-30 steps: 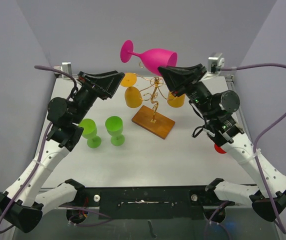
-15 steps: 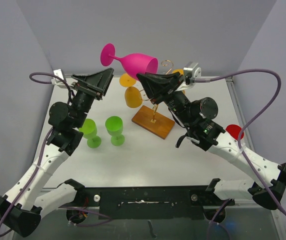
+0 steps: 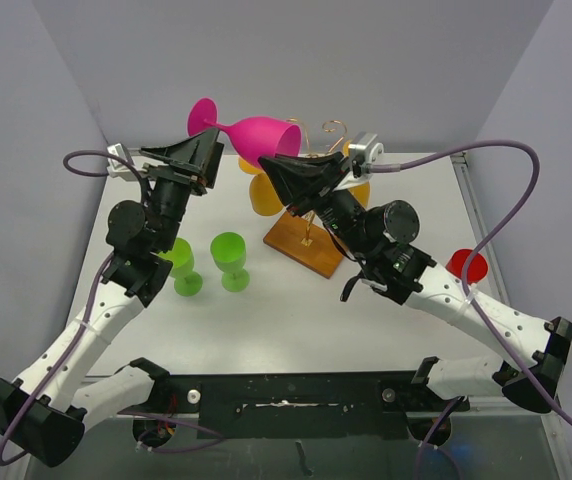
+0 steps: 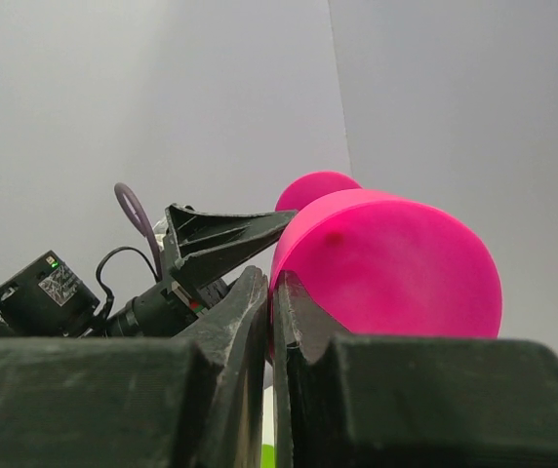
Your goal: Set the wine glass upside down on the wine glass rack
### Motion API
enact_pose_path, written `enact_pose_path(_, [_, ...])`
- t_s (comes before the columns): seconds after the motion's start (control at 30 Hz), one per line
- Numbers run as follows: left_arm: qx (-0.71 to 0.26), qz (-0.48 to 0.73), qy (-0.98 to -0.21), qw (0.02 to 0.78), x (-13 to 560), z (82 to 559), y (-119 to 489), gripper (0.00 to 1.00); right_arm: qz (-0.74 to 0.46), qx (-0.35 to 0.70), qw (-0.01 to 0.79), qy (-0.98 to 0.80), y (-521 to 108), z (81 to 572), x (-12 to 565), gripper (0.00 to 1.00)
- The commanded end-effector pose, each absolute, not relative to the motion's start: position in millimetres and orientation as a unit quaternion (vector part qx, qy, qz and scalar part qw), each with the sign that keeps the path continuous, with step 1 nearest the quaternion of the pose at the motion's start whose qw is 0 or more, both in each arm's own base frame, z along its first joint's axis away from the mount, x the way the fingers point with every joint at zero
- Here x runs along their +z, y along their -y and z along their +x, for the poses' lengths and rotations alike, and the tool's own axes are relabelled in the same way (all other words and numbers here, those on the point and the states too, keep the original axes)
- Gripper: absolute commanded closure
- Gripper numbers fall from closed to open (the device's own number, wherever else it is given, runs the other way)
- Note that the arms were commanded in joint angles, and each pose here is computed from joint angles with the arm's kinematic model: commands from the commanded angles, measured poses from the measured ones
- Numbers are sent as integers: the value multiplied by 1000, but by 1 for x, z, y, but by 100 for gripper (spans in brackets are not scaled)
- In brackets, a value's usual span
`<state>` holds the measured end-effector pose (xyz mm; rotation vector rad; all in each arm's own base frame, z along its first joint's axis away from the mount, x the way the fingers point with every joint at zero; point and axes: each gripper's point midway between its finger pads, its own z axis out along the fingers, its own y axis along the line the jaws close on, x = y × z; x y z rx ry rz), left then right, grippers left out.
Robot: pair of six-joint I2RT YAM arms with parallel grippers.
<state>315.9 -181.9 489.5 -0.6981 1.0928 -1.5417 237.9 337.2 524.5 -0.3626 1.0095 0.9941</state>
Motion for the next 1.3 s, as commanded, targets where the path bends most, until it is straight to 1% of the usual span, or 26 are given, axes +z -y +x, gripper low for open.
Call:
enact_pose_path(0.0, [-673, -298, -401, 545, 517, 305, 168, 38, -158, 478, 757, -417, -333, 225, 544, 100])
enact_pose_path(0.17, [-681, -304, -391, 539, 525, 307, 168, 51, -166, 482, 751, -420, -339, 223, 536, 100])
enact_pose_path(0.3, [-686, -306, -382, 539, 529, 307, 166, 58, -166, 484, 747, -424, -340, 223, 530, 100])
enact_pose_path(0.53, [-691, -308, -381, 531, 526, 308, 168, 67, -184, 496, 736, -422, -347, 217, 525, 100])
enact_pose_path(0.6, [-694, -306, -376, 532, 528, 306, 167, 70, -189, 501, 733, -421, -349, 215, 524, 100])
enact_pose_path(0.67, [-698, -300, -363, 539, 532, 304, 165, 75, -191, 505, 729, -421, -350, 213, 522, 100])
enact_pose_path(0.9, [-713, -279, -323, 556, 540, 294, 159, 82, -196, 522, 715, -421, -352, 207, 519, 100])
enact_pose_path(1.03, [-714, -278, -317, 559, 540, 292, 157, 95, -196, 526, 710, -426, -353, 207, 516, 98])
enact_pose_path(1.07, [-713, -279, -317, 560, 539, 292, 156, 99, -196, 525, 709, -428, -354, 207, 516, 97])
enact_pose_path(1.13, [-710, -282, -317, 562, 538, 293, 154, 100, -193, 518, 708, -440, -353, 211, 512, 92])
enact_pose_path(1.27, [-697, -280, -321, 576, 536, 294, 152, 100, -182, 497, 709, -466, -346, 218, 506, 75])
